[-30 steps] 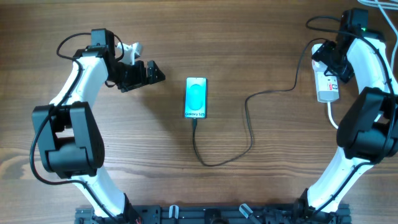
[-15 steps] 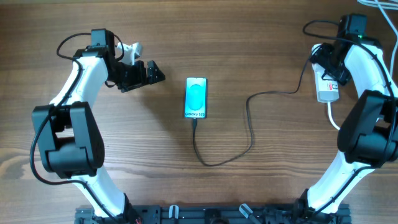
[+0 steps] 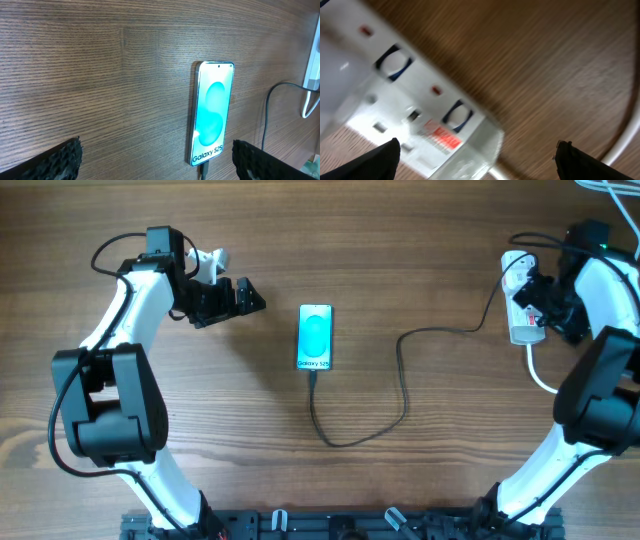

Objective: Plug charger to phone and switch on socket

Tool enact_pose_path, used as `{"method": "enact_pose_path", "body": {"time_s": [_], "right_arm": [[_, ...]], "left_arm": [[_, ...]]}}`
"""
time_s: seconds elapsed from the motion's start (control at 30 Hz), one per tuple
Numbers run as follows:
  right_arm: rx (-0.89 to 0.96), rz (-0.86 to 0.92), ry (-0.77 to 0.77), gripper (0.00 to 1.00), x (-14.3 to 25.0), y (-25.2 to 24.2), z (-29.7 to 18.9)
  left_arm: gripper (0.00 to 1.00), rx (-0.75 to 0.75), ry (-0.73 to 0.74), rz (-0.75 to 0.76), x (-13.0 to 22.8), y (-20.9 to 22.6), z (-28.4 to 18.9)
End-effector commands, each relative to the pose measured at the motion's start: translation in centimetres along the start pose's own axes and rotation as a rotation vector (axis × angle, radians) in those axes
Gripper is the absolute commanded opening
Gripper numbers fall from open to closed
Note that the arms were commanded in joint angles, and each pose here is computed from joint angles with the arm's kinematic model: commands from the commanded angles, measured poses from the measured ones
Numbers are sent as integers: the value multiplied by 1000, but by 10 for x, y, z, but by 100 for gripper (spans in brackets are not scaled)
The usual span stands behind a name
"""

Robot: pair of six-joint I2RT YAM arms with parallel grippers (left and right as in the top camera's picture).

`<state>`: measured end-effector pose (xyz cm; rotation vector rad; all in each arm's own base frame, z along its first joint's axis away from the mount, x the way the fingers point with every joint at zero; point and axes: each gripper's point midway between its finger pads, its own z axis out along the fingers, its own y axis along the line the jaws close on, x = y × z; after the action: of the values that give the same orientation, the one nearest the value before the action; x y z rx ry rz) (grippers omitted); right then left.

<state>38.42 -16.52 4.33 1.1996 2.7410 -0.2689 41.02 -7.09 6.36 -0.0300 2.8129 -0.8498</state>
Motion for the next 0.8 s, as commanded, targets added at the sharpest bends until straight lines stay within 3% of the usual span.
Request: {"method": "enact_pose_path", "body": {"time_s": [0.0,0.27,0.77], "right_arm": [[21,143,-73,100,-24,-26,-11],[-35,179,-172,100,-42,-19,8],[-264,151,-111,100,-27,22,23]], "left_arm": [[100,-6,-2,-1,0,1,-1],[100,-6,-2,-1,0,1,-1],[100,-6,-2,-1,0,1,-1]]}}
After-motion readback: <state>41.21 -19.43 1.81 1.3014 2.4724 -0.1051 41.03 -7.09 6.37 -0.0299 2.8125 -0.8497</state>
